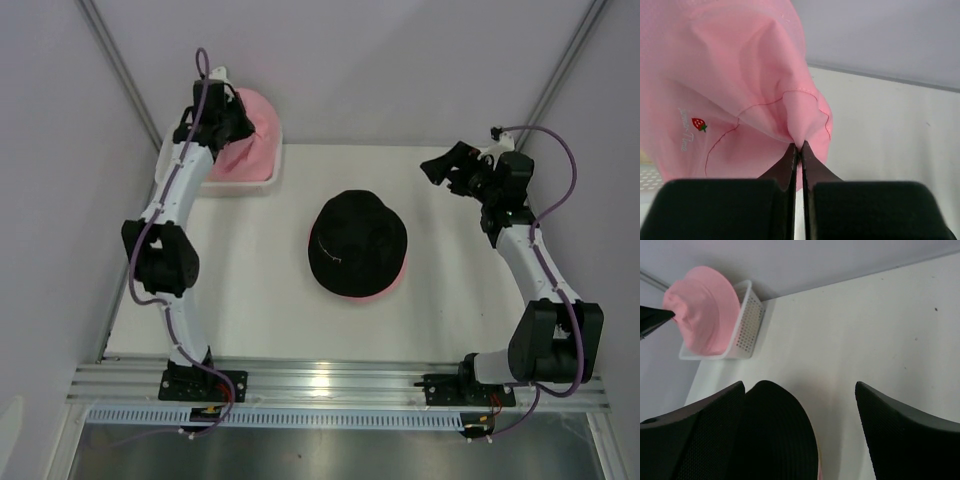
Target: Stack the hats
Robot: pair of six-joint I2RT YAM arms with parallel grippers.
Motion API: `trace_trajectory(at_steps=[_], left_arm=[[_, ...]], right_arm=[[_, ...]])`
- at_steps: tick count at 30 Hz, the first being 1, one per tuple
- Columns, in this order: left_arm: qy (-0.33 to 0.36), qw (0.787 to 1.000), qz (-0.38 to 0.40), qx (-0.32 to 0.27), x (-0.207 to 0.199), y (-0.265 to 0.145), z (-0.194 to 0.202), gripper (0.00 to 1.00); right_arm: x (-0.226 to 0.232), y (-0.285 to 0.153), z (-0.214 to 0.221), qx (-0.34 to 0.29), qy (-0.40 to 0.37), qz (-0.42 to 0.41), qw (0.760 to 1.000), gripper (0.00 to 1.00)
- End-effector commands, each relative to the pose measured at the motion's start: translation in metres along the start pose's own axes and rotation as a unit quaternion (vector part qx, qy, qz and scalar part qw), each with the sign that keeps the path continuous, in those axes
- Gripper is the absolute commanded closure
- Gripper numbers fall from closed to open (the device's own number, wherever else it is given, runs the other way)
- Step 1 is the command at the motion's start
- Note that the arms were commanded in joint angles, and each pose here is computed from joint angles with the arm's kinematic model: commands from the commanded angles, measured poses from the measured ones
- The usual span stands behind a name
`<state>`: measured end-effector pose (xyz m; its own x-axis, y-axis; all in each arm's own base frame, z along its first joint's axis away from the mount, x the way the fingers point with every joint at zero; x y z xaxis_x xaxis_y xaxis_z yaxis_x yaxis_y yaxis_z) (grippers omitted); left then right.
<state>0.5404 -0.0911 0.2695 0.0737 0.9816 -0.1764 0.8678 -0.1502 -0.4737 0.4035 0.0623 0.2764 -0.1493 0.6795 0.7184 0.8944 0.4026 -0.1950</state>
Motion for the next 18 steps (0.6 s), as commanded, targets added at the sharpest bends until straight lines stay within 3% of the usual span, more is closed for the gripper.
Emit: trace_trajectory(at_steps=[1,5,8,12,13,18], left_arm=[[0.088,0.983,0.129,-0.092,-0.053,-0.122,-0.078,0.99],[0.123,0.962,0.223,-0.095,-0.085,-0.185,-0.071,0.99],[0.136,0.940,0.291,-0.118,-0.108,-0.232,-0.069,0.99],[0.131,0.896,0.393,-0.159,-0.142,-0.295,-0.071,0.99],[0.141,0.877,0.424,-0.178,-0.150,-0.316,-0.073,0.99],[0.143,0.857,0.472,-0.148,-0.179,-0.332,-0.044,0.99]], right_arm=[[0.056,-0.021,-0.025,-0.036,-0.054,-0.097,0.993,0.04],[0.067,-0.039,-0.030,-0.072,-0.049,-0.103,0.991,0.01],[0.088,-0.055,-0.030,-0.084,-0.050,-0.154,0.983,0.01],[0.109,-0.070,-0.026,-0.086,-0.045,-0.207,0.973,0.00],[0.119,-0.077,-0.027,-0.090,-0.040,-0.230,0.968,0.01],[0.138,-0.096,-0.017,-0.080,-0.022,-0.284,0.955,0.00]])
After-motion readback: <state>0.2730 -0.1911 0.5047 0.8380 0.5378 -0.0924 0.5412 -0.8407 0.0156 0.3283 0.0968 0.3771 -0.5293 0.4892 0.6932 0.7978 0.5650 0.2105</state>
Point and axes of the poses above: each gripper's point midway between its finger pads, its own y axis out along the fingers, its own x axis along the line the jaws close on, z = x × y, the point moved 4 cm from there along -y, back along the fingers, and after that the axes turned 12 degrees about y, right-handed, at the moved point
